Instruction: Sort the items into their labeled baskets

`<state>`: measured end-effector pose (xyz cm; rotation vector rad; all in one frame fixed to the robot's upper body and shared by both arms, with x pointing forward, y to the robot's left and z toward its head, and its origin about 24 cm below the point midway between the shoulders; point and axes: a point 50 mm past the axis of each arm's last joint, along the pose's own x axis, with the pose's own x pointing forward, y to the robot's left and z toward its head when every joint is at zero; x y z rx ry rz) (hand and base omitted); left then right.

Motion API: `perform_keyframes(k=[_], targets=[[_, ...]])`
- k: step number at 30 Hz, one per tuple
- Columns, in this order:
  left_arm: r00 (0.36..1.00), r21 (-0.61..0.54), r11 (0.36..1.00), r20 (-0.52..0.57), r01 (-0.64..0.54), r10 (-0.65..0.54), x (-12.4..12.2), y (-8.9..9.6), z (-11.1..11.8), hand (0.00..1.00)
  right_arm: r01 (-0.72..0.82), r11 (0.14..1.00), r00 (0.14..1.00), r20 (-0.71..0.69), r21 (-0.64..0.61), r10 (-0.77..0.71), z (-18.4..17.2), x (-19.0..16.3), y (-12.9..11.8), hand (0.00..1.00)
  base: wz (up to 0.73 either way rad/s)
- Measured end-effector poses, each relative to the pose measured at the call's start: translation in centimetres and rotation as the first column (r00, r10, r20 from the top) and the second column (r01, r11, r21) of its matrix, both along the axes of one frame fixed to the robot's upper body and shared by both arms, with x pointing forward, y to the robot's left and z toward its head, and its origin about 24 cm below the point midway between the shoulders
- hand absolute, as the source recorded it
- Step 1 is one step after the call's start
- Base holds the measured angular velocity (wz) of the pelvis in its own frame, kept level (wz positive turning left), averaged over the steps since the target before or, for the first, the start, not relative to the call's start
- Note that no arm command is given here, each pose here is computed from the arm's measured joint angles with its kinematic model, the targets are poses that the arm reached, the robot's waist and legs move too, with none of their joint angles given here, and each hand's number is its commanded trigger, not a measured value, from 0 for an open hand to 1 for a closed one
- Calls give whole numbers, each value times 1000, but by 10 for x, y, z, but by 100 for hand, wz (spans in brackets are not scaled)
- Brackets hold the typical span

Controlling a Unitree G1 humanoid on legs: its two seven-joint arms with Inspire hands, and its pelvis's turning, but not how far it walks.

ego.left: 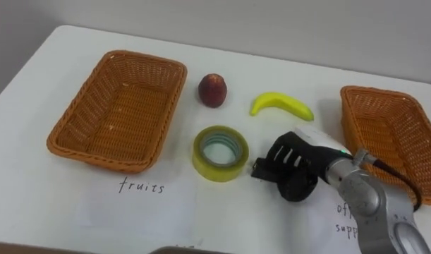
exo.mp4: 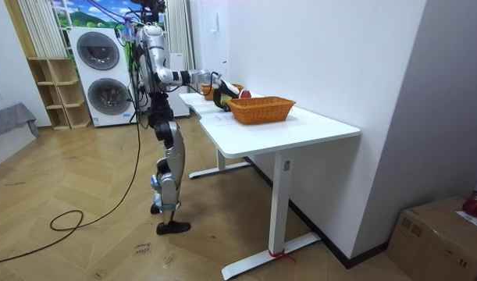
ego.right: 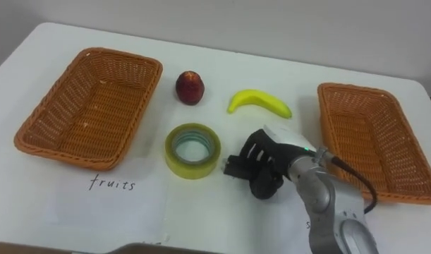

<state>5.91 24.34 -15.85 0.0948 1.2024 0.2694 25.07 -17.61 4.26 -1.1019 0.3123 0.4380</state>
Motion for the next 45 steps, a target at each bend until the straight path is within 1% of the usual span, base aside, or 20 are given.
perform_keyframes(k=[5,7,11,19,30,32,37,42,45], targets=[[1000,-5,1000,-5,-9,9,-3,-2,-1,0,18,995,994,102,103,-28,15,2,-4,100,0],[1000,-3,1000,-11,-24,24,-7,-1,-2,0,35,991,983,173,126,-56,25,3,-8,100,-6],[1000,3,1000,-9,-28,28,-7,0,-2,0,71,986,965,241,152,-107,30,4,-14,100,-1],[998,26,998,-16,-58,58,-18,1,-2,0,101,953,904,375,285,-208,43,5,-23,100,-2],[998,29,998,-10,-62,62,-19,-1,-3,0,111,928,812,506,356,-291,53,5,-25,100,0],[998,24,998,-9,-60,60,-19,-2,-3,0,113,919,785,534,377,-315,57,4,-29,100,0],[997,12,997,-13,-73,73,-23,-2,-4,0,127,914,738,578,385,-347,63,3,-37,100,0],[996,4,997,-36,-76,76,-33,-2,-4,0,152,894,702,591,423,-398,67,1,-46,100,0],[996,3,997,-39,-80,80,-34,-2,-4,0,170,887,682,599,428,-420,68,0,-51,100,0]])
